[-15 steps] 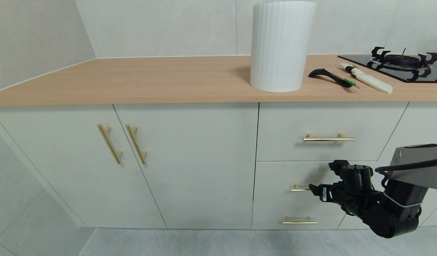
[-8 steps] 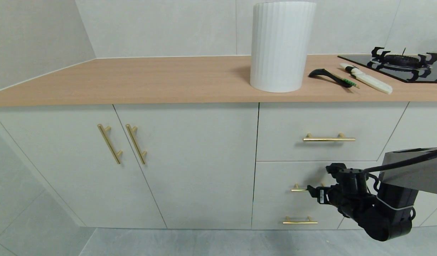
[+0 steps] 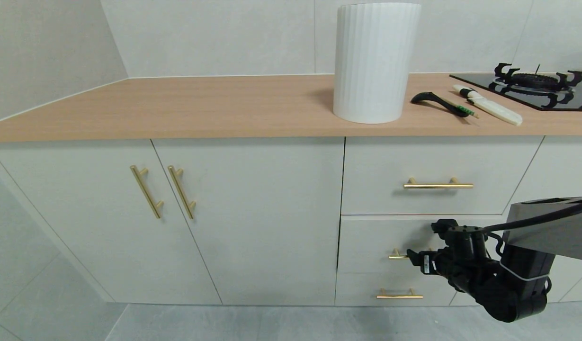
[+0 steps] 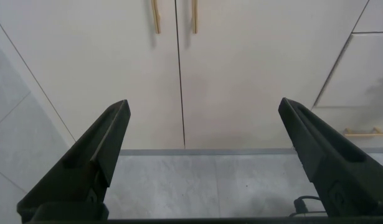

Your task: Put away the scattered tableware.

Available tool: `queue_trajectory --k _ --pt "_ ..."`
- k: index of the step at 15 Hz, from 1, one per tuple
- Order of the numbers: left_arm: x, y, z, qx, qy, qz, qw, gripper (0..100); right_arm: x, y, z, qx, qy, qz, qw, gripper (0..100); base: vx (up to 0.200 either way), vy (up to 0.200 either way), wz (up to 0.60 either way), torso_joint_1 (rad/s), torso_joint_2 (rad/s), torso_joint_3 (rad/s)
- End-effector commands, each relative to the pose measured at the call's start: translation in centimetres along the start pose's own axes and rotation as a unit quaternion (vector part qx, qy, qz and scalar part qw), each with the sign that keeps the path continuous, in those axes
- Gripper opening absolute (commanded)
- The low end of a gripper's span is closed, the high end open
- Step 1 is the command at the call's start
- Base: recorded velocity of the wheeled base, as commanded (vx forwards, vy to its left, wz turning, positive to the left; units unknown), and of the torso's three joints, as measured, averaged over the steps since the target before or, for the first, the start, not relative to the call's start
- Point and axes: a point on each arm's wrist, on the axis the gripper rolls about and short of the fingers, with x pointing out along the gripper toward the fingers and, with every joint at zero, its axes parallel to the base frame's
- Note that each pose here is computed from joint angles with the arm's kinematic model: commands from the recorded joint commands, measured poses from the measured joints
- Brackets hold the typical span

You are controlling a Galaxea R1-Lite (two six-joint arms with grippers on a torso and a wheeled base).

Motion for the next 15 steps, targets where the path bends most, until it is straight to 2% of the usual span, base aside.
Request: queue_trajectory --k 1,6,8,12,15 --pt "0.0 0.0 0.0 0.0 0.001 0.0 1.0 100 0.2 0.0 -0.2 -0.001 0.003 -0.002 1.0 100 0.0 0.0 0.0 0.0 0.0 0.0" --pt "0.0 0.0 0.0 0.0 0.001 0.0 1.0 100 -0.1 0.0 0.0 -0.001 -0.001 -0.001 1.0 100 0.0 0.0 0.0 0.0 0.0 0.0" --pt "0.0 0.0 0.0 0.0 0.001 0.0 1.0 100 -1.3 -0.2 0.4 -0.004 0.011 -0.002 1.0 100 0.0 0.0 0.0 0.0 0.0 0.0" --pt "0.0 0.0 0.0 0.0 0.001 0.0 1.0 100 -5.5 -0.6 3.3 -0.01 0.039 0.003 0.999 100 0.0 0.0 0.0 0.0 0.0 0.0" --pt "0.0 0.0 0.0 0.0 0.001 0.0 1.0 100 -10.6 -0.4 6.0 -0.021 0.074 0.037 0.996 100 0.0 0.0 0.0 0.0 0.0 0.0"
